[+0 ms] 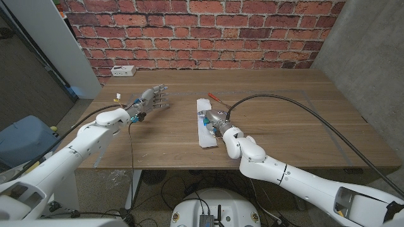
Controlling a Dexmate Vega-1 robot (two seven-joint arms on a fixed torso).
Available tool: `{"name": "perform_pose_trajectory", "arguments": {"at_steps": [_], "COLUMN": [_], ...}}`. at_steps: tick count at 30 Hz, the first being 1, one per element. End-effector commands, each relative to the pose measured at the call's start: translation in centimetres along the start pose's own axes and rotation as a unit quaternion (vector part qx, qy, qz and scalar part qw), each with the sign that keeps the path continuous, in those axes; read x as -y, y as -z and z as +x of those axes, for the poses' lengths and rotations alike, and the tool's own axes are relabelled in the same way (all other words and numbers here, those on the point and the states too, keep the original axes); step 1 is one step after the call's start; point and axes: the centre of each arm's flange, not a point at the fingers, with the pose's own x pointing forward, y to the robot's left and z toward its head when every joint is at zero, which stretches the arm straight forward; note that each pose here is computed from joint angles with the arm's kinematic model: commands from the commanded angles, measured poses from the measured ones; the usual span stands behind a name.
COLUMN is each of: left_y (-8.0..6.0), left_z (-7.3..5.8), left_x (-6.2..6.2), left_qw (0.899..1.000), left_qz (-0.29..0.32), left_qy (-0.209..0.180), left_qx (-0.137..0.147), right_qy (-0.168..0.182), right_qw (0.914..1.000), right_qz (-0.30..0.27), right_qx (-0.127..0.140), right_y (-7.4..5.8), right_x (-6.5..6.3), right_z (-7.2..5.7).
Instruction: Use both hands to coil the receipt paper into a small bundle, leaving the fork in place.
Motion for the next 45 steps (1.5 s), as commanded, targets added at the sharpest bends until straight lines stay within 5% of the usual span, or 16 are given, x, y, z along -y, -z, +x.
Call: {"name": "perform_pose_trajectory", "arguments": {"at_steps": [1,9,22,45], "left_y": [-0.2,-1.1,-3.8,-8.6], "left_z": [1.0,2.4,4.9,10.0], "left_x": [0.2,0.5,1.2,3.3], "left_qw": [1.000,0.999,0.990,0.956], "left_qz": [0.008,0.030,0.139,0.282], "left_qy": [0.009,0.020,0.002,0.035], "left_qx": [-0.005,-0.009,-0.024,-0.070], "right_qy": [0.005,0.020,0.115,0.119], "right_qw": [0.9999,0.9996,0.9927,0.9909], "right_qz": [0.011,0.019,0.034,0.050], "right_qx": [0.001,-0.001,-0.015,-0.036], "right_y": [0.4,0.7,1.2,0.8], "right_x": [0.6,0.8,0.6,-1.3], "right_z": [-0.6,-1.4,-4.4,-7.7]}}
